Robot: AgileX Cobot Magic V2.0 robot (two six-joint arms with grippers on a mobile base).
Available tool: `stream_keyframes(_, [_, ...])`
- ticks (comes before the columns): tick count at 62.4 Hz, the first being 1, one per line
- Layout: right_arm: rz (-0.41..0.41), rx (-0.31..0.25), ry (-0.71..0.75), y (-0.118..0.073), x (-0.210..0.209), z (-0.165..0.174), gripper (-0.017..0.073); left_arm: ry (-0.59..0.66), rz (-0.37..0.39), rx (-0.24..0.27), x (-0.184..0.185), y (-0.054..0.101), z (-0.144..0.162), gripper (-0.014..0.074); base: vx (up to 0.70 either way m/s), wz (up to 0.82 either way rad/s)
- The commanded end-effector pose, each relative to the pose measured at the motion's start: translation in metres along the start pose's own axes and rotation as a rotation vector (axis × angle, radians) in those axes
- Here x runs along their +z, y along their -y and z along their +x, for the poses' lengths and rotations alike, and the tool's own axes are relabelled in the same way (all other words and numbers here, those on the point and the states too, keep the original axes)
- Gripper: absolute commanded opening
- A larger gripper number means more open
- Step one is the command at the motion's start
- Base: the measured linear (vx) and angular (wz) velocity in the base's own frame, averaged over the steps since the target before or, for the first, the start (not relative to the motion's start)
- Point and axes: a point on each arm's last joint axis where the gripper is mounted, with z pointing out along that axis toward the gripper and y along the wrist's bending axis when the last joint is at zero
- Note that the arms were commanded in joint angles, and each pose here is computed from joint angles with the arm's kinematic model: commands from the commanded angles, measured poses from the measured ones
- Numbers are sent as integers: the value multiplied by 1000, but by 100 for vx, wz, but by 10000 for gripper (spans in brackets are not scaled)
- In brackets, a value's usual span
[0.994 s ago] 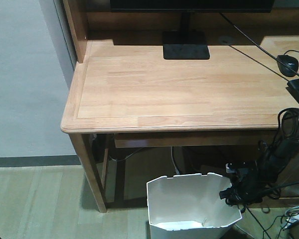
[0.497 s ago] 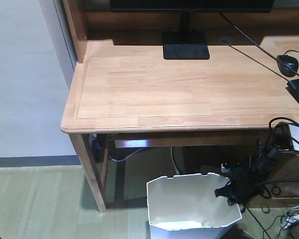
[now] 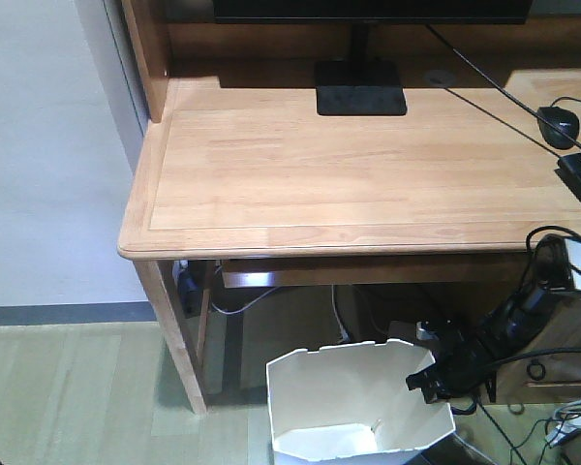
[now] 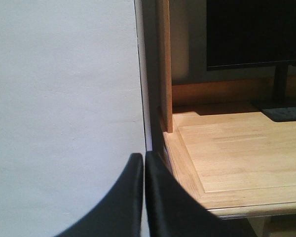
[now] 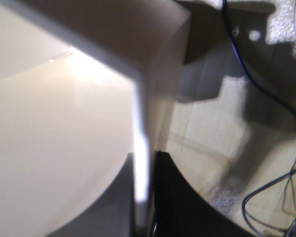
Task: Move trash bin to bedside with robot
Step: 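Close the right gripper on the rim of the white bin, then pull the gripped bin out from under the desk toward the robot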
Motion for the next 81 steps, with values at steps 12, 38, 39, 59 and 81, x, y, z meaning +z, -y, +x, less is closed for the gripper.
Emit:
stream_keyframes(12, [-211, -15, 48, -22, -55, 5, -5, 77, 7, -23, -1, 0, -4, -6, 0, 0])
stream_keyframes(38, [-249, -13, 122, -60, -122, 43, -5, 77, 7, -23, -1, 0, -4, -6, 0, 0])
stream_keyframes(39, [-253, -18, 127, -62, -124, 44, -5, 77, 7, -23, -1, 0, -4, -6, 0, 0])
stream_keyframes(59, [-276, -30, 203, -83, -166, 59, -5, 77, 7, -23, -1, 0, -4, -6, 0, 0])
stream_keyframes(81, [-396, -42, 276, -99, -188, 56, -5, 77, 7, -23, -1, 0, -4, -6, 0, 0])
